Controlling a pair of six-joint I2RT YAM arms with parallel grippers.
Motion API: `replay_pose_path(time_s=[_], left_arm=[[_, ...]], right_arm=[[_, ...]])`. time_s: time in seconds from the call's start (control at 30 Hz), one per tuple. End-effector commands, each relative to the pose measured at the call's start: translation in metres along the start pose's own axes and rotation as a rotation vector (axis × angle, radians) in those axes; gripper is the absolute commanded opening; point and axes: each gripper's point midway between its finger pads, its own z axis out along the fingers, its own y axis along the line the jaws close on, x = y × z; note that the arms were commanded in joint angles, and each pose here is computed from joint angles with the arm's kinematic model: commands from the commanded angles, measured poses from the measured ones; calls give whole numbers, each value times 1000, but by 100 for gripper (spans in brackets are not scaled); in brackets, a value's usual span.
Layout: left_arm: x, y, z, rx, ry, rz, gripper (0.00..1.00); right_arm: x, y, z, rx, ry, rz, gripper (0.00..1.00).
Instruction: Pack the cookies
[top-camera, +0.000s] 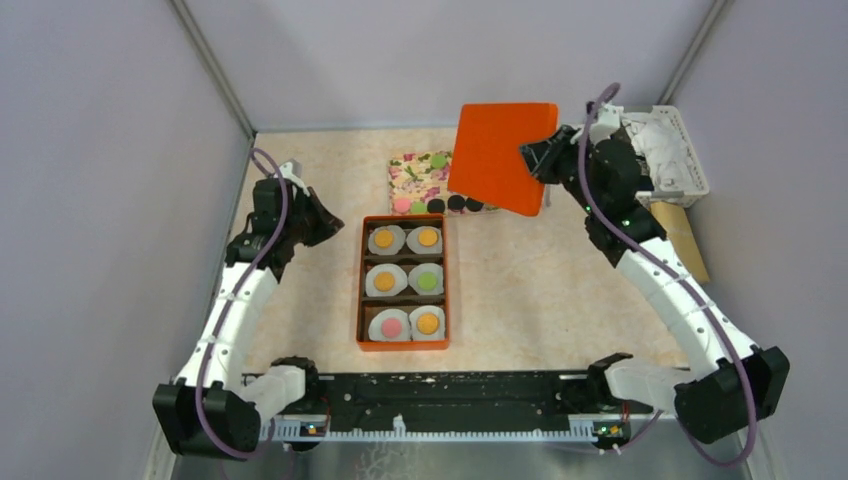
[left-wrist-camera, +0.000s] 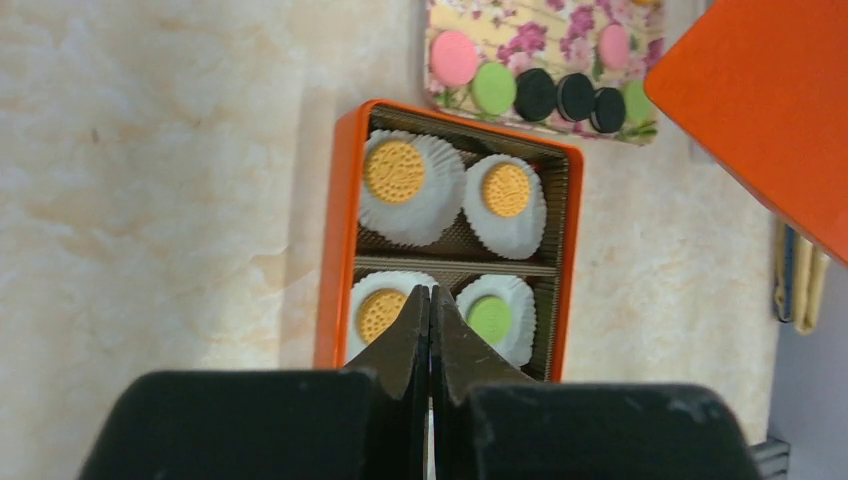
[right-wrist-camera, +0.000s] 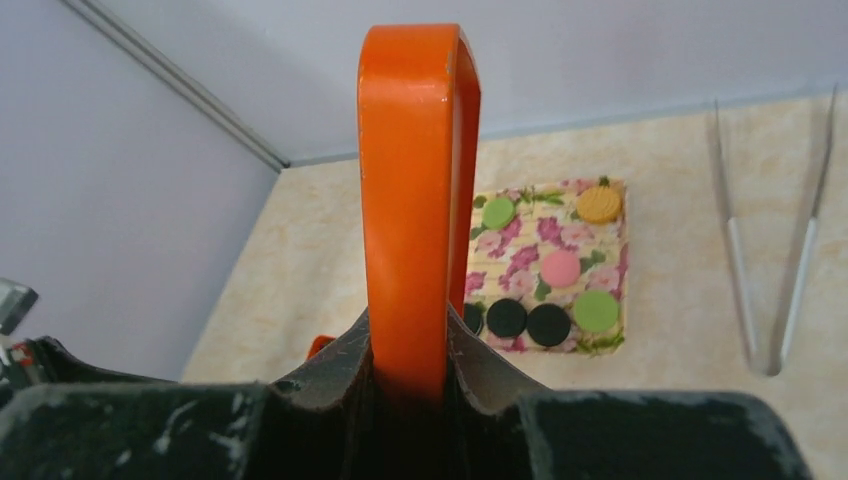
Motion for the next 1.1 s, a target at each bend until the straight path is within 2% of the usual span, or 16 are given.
replay_pose_path(time_s=[0.0, 0.2, 0.4, 0.63, 0.8, 0.97, 1.07], left_arm=[[-13, 12, -20, -88, -106, 39, 0], [-25, 38, -42, -261, -187, 41, 0], [4, 64, -33, -365, -127, 28, 0], [66, 91, -20, -541, 47, 56, 0], [118, 103, -13, -550, 158, 54, 0], [145, 90, -10, -527, 221, 71, 0], [175, 91, -8, -534, 304, 68, 0]], right_arm=[[-34, 19, -21, -267, -86, 280, 0], [-37, -4, -31, -427, -126, 505, 0], [-47, -28, -45, -592, -170, 690, 0], [-50, -32, -48, -646, -163, 708, 0], [-52, -28, -50, -643, -151, 694, 0], [-49, -27, -50, -639, -126, 699, 0], [-50, -26, -51, -641, -123, 699, 0]])
